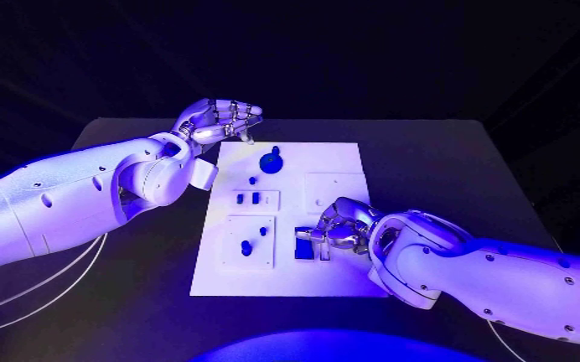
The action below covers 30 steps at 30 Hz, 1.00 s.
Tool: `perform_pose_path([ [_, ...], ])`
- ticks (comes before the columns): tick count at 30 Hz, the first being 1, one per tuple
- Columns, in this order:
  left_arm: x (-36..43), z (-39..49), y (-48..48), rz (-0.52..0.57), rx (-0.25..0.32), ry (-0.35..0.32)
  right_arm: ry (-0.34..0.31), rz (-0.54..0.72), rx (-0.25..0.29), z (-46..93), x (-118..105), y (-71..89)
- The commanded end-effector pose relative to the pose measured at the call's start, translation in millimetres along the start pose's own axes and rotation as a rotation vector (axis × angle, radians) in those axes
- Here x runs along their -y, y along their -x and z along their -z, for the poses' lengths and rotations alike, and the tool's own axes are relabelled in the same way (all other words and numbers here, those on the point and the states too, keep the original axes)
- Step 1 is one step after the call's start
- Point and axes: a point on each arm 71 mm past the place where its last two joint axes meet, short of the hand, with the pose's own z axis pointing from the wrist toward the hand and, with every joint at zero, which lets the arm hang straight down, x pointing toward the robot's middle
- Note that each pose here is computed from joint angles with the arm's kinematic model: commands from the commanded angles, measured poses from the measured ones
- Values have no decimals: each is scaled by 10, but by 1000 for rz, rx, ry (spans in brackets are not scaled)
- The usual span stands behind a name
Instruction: Assemble the parts on the task board
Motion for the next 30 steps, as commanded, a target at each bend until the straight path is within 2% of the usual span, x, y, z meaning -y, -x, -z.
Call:
perform_pose_path([
  [1,7,2,-13,9,-12,-3,39,15,-16,28,-21,-21],
  [8,8,7,-11,8,-11,-2,38,-1,-28,86,27,-18],
  [14,10,16,4,7,-7,-4,5,-20,43,186,218,142],
  [21,13,23,14,10,-5,-9,-17,-38,142,355,398,415],
  [30,6,33,7,12,-8,-8,-61,40,181,495,627,564],
])
